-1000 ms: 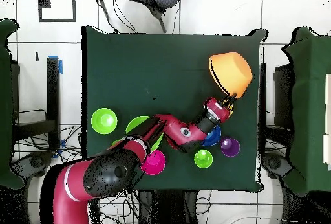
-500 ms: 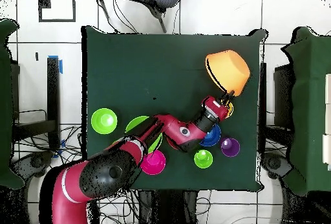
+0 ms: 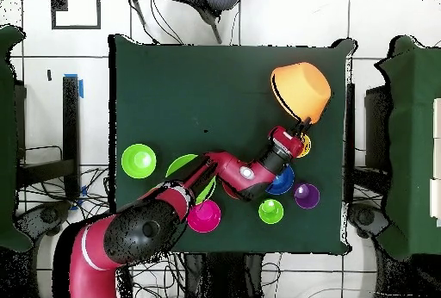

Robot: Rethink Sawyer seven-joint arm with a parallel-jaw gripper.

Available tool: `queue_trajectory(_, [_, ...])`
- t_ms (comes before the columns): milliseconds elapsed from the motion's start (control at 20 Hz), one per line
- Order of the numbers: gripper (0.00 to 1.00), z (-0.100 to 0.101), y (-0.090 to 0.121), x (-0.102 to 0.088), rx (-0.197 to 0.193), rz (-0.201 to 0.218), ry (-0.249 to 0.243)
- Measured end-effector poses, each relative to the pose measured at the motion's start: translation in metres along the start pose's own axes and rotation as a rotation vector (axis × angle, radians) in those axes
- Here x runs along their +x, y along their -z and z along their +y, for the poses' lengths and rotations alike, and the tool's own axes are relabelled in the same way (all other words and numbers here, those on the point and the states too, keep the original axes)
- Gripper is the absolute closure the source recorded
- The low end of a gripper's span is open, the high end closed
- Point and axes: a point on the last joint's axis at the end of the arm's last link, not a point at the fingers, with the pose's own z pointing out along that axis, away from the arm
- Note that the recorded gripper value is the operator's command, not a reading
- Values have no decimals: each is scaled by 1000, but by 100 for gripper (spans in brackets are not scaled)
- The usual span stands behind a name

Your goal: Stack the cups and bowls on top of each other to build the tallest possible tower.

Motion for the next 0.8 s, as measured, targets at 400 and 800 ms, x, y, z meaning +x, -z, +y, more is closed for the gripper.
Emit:
queue_trajectory(400, [100, 1, -1, -1, -2, -7, 184])
queue_trajectory(800, [100, 2, -1, 1, -20, 11, 234])
